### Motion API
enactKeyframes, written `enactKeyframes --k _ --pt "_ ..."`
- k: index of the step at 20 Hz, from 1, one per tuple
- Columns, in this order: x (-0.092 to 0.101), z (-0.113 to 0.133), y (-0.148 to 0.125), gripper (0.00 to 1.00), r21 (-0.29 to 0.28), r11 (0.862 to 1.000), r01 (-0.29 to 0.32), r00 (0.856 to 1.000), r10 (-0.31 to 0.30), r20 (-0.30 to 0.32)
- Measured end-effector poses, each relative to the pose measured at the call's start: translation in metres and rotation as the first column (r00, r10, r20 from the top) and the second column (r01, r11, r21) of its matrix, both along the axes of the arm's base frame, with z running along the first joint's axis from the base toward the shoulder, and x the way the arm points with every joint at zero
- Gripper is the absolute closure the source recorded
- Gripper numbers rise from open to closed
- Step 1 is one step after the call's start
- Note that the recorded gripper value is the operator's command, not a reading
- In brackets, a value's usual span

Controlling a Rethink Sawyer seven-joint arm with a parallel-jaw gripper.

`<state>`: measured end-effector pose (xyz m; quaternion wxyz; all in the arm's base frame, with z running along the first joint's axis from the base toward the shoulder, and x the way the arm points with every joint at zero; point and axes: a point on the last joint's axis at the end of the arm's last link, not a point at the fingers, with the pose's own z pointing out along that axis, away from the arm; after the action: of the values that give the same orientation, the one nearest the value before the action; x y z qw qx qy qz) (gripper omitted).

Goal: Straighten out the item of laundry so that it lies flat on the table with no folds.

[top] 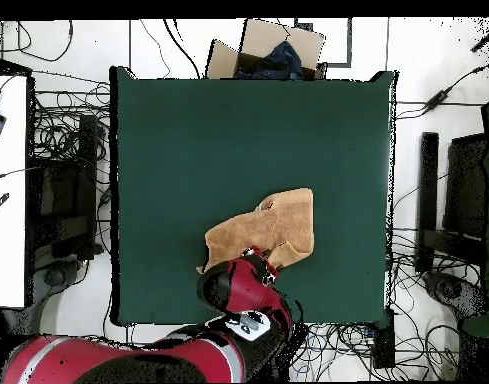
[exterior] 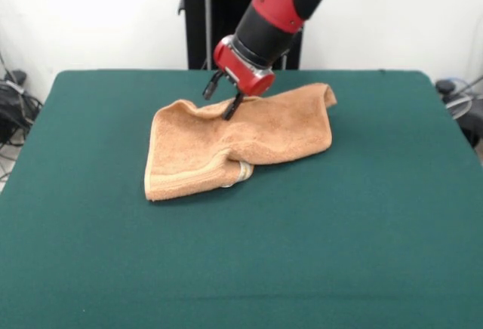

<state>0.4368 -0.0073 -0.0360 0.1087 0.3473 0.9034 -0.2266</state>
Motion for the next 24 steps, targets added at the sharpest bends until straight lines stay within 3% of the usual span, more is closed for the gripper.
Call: enactKeyframes --k 24 --pt "-0.011 -0.025 0.001 0.0 -0.024 1.0 -0.01 1.0 0.01 0.018"
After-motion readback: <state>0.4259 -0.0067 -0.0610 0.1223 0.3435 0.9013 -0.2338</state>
